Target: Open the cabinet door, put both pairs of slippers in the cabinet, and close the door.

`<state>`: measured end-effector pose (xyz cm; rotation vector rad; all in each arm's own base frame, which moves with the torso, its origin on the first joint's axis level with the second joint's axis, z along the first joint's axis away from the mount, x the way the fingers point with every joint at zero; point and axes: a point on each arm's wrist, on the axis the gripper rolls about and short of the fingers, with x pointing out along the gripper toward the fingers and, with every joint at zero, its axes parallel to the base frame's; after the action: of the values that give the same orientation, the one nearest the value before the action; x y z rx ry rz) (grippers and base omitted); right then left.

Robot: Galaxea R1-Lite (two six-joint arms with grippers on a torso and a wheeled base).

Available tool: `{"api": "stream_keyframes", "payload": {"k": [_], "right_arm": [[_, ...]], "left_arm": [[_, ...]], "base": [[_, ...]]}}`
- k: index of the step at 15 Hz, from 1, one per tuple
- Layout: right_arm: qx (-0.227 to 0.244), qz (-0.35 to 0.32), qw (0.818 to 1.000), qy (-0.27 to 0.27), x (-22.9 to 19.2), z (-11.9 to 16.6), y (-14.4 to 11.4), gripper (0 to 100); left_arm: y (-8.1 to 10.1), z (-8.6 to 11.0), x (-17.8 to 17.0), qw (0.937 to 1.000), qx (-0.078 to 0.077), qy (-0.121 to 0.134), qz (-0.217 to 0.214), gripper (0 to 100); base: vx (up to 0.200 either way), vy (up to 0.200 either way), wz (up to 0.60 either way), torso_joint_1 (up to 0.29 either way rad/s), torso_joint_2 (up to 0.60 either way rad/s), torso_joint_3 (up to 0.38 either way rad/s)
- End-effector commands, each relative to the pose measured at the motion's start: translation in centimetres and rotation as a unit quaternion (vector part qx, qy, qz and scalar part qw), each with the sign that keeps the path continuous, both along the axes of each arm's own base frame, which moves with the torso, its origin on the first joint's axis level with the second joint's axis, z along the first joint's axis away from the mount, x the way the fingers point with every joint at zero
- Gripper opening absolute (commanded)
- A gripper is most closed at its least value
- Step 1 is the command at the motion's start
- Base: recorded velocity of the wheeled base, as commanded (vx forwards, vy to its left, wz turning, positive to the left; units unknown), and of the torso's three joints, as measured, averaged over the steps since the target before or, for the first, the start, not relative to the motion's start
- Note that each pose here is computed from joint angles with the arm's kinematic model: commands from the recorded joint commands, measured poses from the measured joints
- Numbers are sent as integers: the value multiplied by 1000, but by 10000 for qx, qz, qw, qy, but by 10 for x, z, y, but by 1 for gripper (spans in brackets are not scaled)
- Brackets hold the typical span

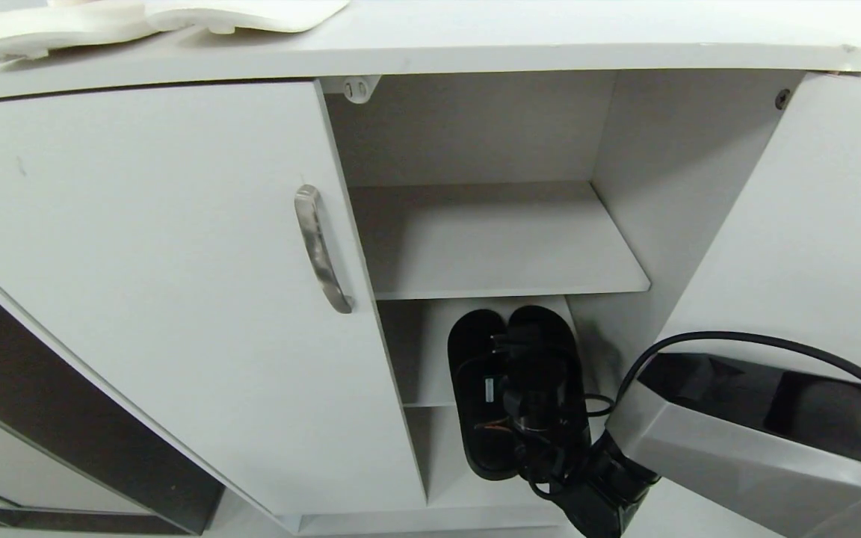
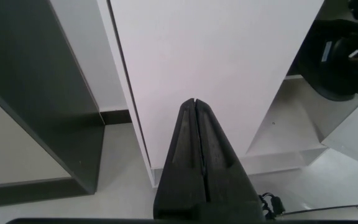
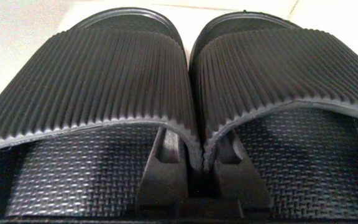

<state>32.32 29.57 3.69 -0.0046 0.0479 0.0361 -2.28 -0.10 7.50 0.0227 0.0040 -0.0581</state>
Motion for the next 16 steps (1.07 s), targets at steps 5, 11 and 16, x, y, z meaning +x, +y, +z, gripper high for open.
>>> {"api": "stream_keyframes", "payload": {"k": [5,11,16], "right_arm": [[20,-233,9997,19,41,1,1,0],[292,-285,9992,25,69,12,10,0],[308,-223,9992,108,73,8,11,0]], "left_arm": [[0,0,0,10000,1,7,-1,0],[0,0,0,10000,1,7,-1,0],[0,0,0,10000,1,7,-1,0]], "base": [[0,0,0,0,0,0],[0,0,0,0,0,0],[0,0,0,0,0,0]]}}
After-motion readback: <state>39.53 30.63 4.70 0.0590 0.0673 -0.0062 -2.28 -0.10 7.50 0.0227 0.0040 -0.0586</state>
